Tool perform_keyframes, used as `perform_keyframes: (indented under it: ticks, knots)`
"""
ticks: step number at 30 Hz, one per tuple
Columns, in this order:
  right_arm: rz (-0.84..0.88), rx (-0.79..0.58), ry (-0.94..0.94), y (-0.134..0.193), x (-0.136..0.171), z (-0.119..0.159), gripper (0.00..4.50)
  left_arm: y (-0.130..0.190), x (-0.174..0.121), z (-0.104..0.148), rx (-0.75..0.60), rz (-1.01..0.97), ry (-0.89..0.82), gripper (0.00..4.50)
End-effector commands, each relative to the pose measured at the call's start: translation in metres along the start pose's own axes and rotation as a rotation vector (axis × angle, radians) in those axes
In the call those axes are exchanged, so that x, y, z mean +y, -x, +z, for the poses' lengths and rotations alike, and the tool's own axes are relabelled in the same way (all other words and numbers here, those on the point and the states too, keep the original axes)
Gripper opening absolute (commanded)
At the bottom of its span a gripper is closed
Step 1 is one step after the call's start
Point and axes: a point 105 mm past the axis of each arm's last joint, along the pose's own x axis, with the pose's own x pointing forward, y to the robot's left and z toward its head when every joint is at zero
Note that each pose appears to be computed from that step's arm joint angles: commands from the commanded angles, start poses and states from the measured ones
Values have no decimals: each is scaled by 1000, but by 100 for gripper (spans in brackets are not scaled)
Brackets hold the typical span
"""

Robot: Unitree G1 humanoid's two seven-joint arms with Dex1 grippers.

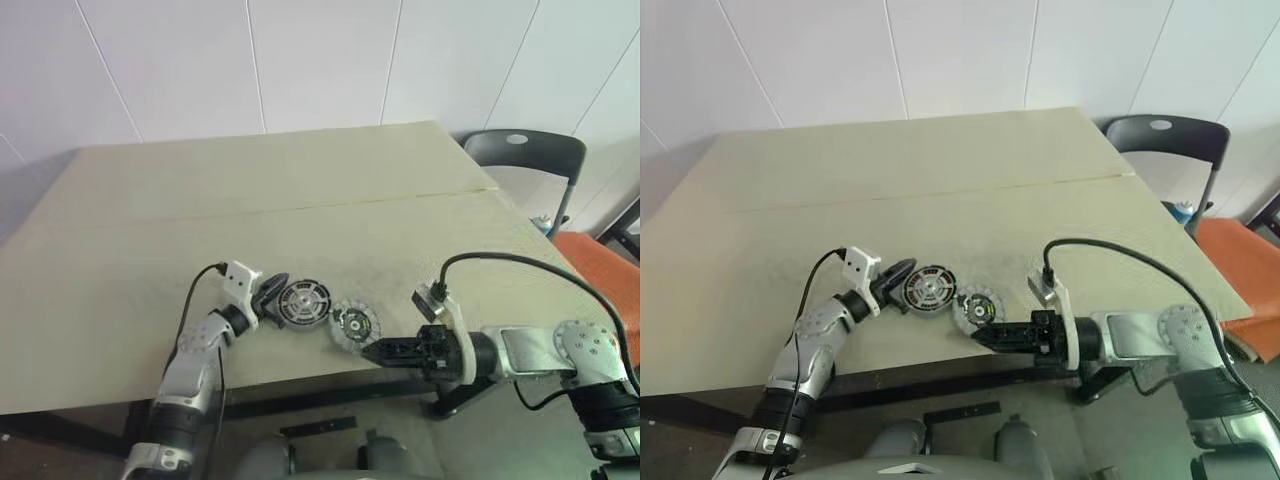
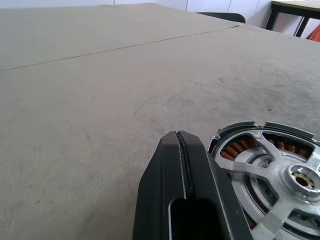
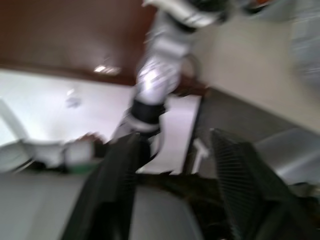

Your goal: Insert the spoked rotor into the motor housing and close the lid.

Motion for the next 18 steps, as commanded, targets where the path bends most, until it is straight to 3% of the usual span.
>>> perform_keyframes:
  ticks: [1,4,7,12,18]
  knots:
    - [-69,-47,25,1,-2,10,361,-2,-3,4,-11,-9,-18,0]
    - [-179,-60,0,0,-17,9,447,-3,-3,3,-6,-11,-24,0]
    - [-235,-46,-82,1,-36,3,447,-3,-1,4,-6,-9,-27,0]
    - [-211,29,-111,2,-37,-6,447,-3,-1,1,1,-8,-29,0]
    - [-254,-56,-95,-7,-39,12,447,-3,-4,0,1,-9,-22,0]
